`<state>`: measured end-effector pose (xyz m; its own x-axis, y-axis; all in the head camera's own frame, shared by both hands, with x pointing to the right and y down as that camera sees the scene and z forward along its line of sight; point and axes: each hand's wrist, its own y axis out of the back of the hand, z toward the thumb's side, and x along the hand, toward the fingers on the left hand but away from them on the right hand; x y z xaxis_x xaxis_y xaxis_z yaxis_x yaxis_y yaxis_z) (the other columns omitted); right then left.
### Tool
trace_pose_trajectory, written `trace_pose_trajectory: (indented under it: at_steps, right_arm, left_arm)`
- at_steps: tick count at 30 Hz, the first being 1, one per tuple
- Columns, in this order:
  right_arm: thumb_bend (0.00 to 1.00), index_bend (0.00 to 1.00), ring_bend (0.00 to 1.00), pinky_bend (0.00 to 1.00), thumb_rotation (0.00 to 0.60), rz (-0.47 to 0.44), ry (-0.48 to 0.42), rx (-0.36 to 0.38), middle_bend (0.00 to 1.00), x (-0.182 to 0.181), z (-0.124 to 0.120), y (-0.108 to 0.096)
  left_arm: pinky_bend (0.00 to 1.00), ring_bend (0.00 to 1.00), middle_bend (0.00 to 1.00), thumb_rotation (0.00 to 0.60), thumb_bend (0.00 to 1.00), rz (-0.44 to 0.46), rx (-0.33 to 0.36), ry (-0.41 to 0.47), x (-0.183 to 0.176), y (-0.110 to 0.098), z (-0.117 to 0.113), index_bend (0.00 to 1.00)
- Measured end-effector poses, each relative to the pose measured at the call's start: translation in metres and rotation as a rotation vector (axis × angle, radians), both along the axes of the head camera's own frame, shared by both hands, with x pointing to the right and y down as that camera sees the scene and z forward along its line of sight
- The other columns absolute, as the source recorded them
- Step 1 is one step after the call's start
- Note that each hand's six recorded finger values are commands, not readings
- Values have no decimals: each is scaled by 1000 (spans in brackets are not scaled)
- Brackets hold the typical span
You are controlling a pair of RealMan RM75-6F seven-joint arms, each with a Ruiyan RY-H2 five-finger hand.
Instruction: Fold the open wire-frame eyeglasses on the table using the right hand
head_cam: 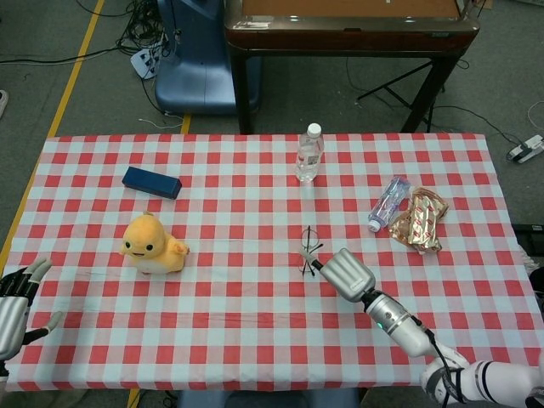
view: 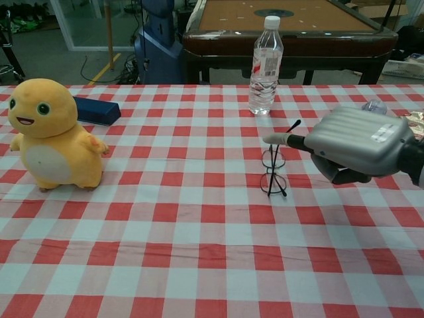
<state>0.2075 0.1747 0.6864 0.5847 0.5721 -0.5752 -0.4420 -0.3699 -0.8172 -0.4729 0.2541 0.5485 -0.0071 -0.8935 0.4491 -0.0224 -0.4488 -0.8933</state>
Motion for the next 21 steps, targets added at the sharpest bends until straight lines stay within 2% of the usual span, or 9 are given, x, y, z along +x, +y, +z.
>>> trace_pose_trajectory:
  at_steps: [11,21]
  right_arm:
    - [1000,0,960,963,600,39,59,-67,1000,3,46,-8]
    - [1000,0,960,963,600,127,37,-136,1000,-1,72,-12]
  left_arm:
    - [139,142,97,600,260,-2,-3,-7,-1,1,0,108]
    - [138,142,97,600,260,-6,0,-12,-3,0,-1,108]
